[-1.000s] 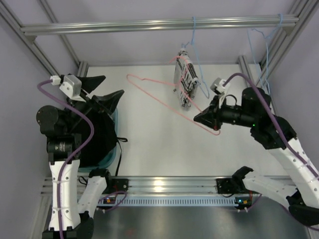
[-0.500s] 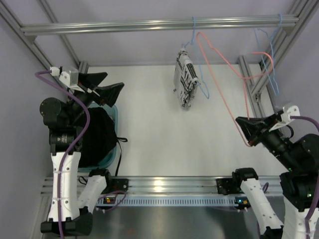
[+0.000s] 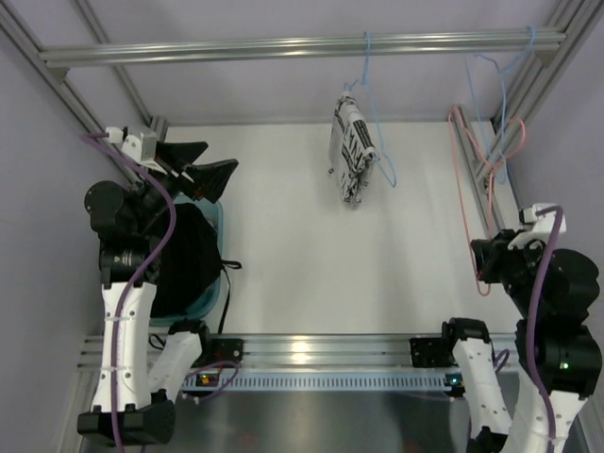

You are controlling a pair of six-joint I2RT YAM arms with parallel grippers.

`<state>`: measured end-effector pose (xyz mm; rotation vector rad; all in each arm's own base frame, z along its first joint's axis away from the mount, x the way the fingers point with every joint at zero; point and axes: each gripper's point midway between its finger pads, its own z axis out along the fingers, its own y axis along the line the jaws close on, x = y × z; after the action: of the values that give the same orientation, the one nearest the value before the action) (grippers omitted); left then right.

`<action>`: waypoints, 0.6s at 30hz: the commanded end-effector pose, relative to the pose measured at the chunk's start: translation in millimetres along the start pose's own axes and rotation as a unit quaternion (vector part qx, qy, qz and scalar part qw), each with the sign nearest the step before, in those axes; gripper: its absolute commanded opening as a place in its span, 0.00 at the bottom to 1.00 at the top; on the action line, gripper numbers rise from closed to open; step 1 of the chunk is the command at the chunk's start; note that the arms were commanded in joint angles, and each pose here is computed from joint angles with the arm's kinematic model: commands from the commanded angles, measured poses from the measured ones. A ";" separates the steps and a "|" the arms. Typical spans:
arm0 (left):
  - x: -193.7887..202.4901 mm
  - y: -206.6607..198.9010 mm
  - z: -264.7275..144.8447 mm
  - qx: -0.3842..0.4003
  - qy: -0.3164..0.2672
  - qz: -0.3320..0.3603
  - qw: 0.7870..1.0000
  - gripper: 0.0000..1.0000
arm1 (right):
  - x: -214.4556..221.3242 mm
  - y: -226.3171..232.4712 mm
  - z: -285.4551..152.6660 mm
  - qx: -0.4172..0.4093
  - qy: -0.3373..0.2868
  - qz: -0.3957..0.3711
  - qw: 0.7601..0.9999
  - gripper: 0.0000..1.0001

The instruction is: Remove the trousers from the hanger

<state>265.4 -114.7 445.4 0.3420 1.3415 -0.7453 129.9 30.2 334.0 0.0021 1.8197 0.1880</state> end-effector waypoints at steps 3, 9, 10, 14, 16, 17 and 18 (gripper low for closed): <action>-4.9 -6.4 -3.7 0.011 -0.018 0.031 0.999 0.98 | -4.2 -30.3 42.7 0.053 0.063 -0.003 0.997 0.00; -1.7 -11.9 -13.8 0.009 -0.025 0.049 0.998 0.98 | -49.6 -40.0 84.2 0.047 0.026 -0.042 0.998 0.00; 0.8 -10.7 -14.6 0.006 -0.025 0.048 0.999 0.98 | -57.8 -41.1 88.9 0.047 0.015 -0.046 0.998 0.00; 2.5 -10.8 -17.2 0.002 -0.026 0.049 0.998 0.98 | -85.2 -47.7 112.3 0.051 -0.001 -0.055 0.997 0.00; 3.1 -11.1 -17.7 0.002 -0.026 0.048 0.999 0.98 | -100.3 -48.5 119.0 0.050 -0.016 -0.060 0.997 0.00; 4.0 -10.7 -17.3 0.002 -0.025 0.046 0.999 0.98 | -100.9 -51.3 129.6 0.050 -0.006 -0.057 0.997 0.00; 5.2 -9.7 -17.3 0.001 -0.024 0.045 0.999 0.98 | -110.5 -51.7 136.7 0.048 -0.007 -0.056 0.997 0.00</action>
<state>245.4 -113.4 432.5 0.3723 1.3116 -0.6962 265.9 -5.2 345.9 -0.0099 1.9727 0.0724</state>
